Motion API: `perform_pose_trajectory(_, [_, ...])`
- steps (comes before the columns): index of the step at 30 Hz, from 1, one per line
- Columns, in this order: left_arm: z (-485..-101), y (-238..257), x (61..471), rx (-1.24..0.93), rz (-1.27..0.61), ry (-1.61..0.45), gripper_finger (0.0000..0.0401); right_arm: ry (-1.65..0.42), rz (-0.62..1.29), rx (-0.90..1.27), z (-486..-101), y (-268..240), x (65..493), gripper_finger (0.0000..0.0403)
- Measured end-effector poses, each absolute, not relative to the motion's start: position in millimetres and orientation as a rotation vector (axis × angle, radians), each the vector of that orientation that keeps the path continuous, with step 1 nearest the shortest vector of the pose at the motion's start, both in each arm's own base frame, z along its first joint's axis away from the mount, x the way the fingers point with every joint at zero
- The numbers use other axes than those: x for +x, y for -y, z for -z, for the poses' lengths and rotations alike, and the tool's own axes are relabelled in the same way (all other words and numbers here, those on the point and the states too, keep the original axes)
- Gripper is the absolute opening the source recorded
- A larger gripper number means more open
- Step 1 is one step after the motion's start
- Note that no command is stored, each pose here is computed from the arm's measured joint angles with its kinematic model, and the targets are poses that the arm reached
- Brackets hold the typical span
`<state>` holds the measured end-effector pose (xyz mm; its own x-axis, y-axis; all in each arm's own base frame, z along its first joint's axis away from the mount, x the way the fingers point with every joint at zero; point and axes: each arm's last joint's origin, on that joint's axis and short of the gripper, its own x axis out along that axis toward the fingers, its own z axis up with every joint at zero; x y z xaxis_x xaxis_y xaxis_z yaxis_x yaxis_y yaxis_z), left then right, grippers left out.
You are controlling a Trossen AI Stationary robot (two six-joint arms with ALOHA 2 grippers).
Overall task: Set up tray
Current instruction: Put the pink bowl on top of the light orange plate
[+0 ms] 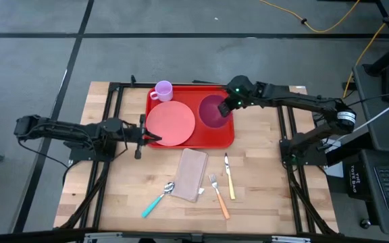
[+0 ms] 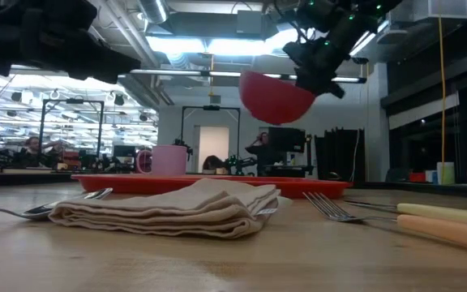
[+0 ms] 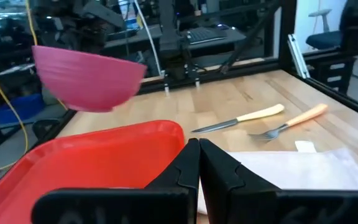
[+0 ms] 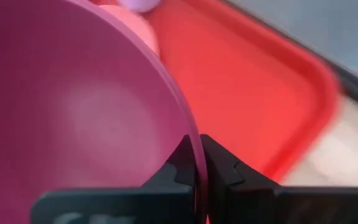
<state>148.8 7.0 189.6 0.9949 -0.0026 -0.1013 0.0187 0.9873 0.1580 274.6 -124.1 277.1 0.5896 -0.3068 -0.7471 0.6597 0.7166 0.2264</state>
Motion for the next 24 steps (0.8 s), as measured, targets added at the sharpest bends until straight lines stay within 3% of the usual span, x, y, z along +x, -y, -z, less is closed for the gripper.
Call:
perform_pose_trajectory(9, [-186,-23,147,0.101,-0.035,-0.135,0.0003,-0.771,0.438,0.574,-254,127,307,0.001])
perform_pose_trajectory(24, [-186,-27,146,0.101,-0.06,-0.139,0.0003,-0.869,0.368,0.437,-264,158,389,0.001])
